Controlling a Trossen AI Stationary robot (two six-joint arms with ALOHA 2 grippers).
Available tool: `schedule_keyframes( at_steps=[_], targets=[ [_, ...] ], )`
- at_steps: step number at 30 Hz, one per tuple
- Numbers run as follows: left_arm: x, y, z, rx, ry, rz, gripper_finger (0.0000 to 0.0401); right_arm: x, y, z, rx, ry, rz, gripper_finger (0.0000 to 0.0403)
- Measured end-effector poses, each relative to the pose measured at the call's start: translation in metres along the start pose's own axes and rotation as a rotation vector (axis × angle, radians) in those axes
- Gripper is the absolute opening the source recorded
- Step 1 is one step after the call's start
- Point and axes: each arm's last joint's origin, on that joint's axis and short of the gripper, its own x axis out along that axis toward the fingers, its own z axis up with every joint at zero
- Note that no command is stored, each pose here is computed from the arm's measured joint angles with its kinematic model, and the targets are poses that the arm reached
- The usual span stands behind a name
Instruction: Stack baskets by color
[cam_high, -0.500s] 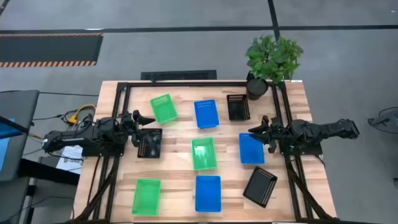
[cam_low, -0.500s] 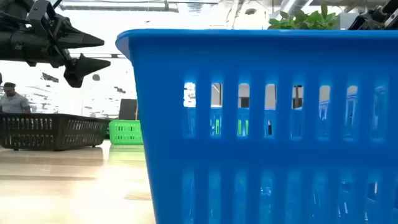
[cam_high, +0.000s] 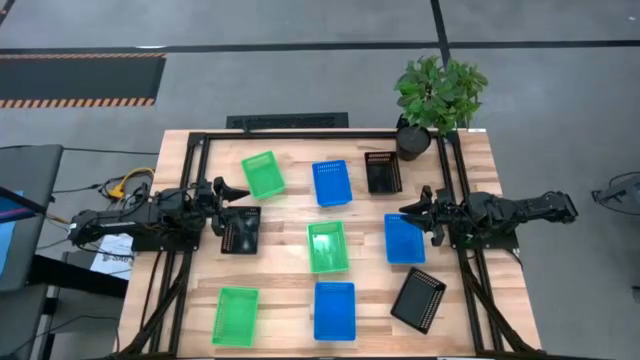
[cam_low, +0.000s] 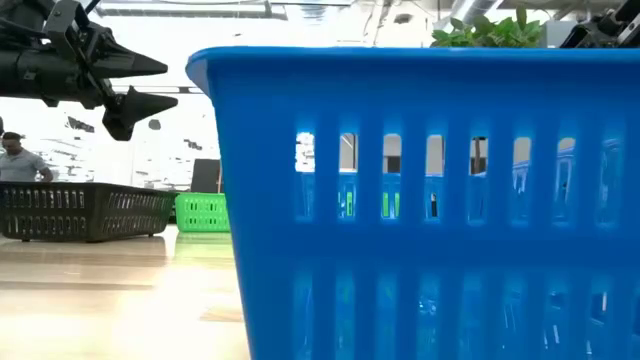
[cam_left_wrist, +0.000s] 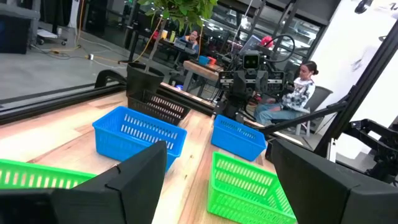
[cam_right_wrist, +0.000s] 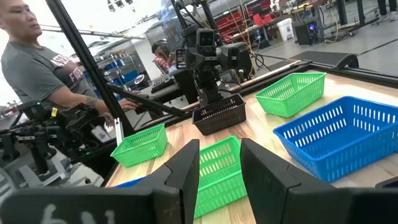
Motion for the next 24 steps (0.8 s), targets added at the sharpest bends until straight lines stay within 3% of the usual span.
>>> schedule_keyframes(
  at_steps=[24],
  targets=[
    [0.0, 0.0, 0.0, 0.0, 0.0, 0.0, 0.0278, 0.0, 0.0, 0.0001, 0.0, 0.0, 0.0, 0.0137]
  ],
)
